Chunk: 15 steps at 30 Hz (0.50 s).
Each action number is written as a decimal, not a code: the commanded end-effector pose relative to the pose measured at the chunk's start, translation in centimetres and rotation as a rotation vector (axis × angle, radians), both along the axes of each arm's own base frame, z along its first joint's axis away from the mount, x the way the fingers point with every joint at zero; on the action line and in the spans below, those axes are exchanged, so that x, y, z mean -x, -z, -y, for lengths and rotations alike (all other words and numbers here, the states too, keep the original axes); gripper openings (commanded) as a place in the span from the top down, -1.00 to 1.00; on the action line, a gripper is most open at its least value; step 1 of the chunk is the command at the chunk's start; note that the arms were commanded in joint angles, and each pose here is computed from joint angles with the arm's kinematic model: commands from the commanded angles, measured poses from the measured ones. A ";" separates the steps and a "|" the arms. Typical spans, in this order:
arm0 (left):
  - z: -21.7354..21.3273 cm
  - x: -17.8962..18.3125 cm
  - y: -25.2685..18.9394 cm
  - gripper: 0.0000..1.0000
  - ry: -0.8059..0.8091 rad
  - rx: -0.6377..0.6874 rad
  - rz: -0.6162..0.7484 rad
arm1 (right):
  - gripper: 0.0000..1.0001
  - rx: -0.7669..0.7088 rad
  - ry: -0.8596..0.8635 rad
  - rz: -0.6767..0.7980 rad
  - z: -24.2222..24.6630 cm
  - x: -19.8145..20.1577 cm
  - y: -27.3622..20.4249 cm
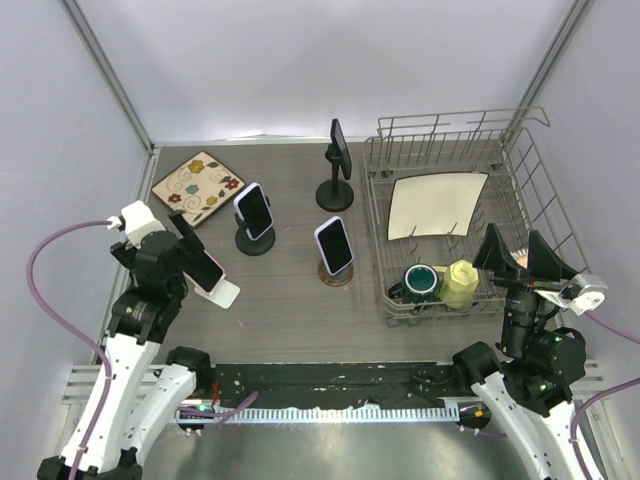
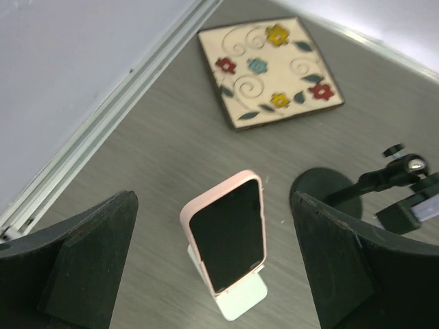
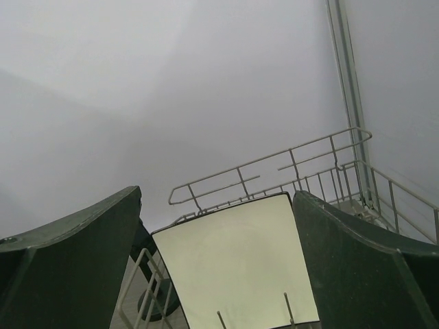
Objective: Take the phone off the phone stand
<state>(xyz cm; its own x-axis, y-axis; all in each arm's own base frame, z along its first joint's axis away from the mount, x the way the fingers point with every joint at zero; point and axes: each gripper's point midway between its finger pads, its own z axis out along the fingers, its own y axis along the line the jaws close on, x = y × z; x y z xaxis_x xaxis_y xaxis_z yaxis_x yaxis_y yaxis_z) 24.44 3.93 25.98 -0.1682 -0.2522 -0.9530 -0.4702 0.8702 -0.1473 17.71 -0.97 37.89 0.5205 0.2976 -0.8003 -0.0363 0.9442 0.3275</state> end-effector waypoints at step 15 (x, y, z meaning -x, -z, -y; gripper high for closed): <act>-0.8 -1.8 3.3 -0.99 -0.233 0.126 -0.082 | -0.96 -0.016 -0.070 0.034 -0.8 0.8 -1.4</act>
